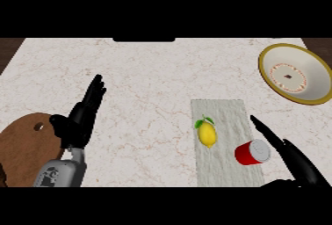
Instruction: Pick the can from the placemat and place it in the bowl
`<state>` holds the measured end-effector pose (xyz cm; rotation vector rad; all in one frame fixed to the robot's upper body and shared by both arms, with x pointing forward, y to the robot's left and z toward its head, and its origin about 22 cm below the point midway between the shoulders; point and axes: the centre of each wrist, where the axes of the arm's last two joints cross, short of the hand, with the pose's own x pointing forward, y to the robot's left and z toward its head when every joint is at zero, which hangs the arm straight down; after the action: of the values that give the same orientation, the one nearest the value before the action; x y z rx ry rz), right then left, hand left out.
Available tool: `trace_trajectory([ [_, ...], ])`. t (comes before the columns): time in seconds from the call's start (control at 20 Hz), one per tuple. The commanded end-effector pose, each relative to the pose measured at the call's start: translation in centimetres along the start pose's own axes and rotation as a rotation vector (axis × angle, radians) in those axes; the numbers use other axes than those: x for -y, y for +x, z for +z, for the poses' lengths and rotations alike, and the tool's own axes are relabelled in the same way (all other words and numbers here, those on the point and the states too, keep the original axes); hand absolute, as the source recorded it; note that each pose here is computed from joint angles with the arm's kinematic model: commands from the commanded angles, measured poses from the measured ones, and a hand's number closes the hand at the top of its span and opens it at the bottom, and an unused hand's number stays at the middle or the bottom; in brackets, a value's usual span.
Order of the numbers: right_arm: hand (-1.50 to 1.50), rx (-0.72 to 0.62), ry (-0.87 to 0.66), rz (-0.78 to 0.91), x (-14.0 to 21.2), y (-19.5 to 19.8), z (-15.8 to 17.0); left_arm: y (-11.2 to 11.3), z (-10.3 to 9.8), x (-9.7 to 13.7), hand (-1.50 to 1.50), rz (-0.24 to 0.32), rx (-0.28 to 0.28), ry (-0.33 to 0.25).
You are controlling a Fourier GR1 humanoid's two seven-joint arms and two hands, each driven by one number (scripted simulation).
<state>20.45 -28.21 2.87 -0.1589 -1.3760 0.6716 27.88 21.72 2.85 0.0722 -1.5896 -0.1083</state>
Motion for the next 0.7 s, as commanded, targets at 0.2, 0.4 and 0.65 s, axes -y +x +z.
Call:
trace_trajectory([
  [0.2,-1.5,-0.046,0.035,0.086,-1.0,-2.1,-2.1,0.9,2.2,0.6,0.0,-0.004,0.01,-0.011],
  [0.4,1.5,0.015,0.096,0.095,-3.4,-1.8,-1.8,-0.6,0.6,-0.2,0.0,0.012,-0.007,-0.015],
  [0.65,1.5,0.124,0.185,0.249,-2.4,-2.2,0.2,-0.5,0.8,-1.0,0.0,0.006,-0.002,0.002],
])
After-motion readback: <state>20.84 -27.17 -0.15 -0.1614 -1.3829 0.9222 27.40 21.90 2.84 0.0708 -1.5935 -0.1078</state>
